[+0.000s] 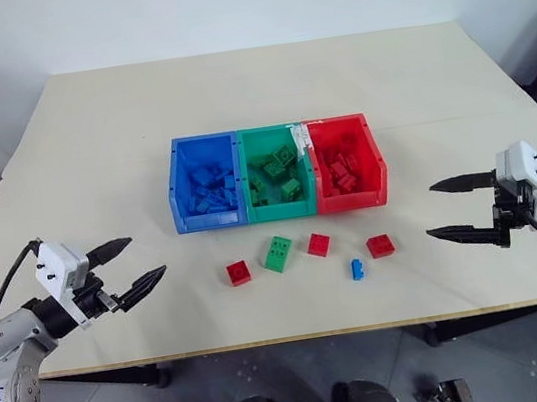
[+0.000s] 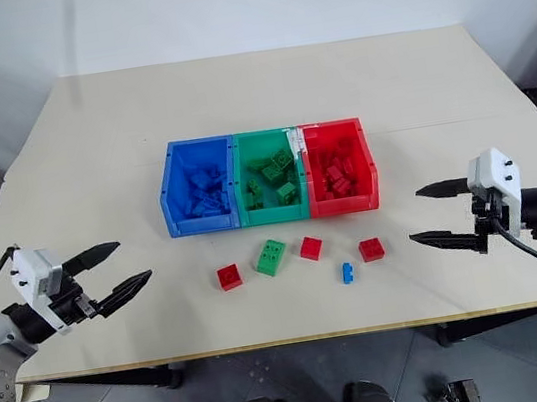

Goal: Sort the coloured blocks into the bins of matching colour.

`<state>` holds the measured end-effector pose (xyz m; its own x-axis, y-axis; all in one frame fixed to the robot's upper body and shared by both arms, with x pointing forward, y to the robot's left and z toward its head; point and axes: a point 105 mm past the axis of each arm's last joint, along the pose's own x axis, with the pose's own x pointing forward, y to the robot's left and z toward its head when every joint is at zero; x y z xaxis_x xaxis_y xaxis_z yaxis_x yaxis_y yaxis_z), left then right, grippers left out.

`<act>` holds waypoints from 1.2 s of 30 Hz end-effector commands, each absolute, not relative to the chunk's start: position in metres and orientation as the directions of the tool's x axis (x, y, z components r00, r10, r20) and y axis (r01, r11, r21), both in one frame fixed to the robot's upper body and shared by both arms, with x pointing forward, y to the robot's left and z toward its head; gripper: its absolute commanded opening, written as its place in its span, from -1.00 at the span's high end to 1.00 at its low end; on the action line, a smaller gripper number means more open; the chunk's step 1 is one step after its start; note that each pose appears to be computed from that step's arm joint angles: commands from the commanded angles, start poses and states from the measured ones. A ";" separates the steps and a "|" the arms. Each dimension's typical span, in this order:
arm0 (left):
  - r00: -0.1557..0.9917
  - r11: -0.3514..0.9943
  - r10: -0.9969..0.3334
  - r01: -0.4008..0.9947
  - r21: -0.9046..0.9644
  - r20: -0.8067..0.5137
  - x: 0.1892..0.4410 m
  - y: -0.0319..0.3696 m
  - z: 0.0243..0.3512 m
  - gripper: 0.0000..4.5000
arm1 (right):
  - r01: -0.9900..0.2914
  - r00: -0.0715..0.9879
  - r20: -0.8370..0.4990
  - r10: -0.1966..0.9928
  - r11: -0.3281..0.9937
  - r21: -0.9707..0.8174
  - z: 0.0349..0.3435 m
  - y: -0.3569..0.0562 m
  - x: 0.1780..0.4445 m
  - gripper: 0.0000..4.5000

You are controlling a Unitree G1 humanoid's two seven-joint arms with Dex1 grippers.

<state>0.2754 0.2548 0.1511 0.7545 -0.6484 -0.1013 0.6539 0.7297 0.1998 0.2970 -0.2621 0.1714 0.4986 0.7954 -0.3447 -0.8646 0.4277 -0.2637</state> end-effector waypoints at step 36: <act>0.333 0.315 -0.939 0.933 0.174 -0.089 0.243 0.240 0.141 -1.00 | -0.881 0.471 -0.529 0.706 0.409 -0.239 0.157 -0.290 0.270 -0.99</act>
<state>0.2416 0.2385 0.1344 0.3160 -0.9429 -0.1050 0.9438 0.3011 0.1362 0.2627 -0.3003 0.1577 0.4690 0.7039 -0.5335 -0.8807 0.4180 -0.2227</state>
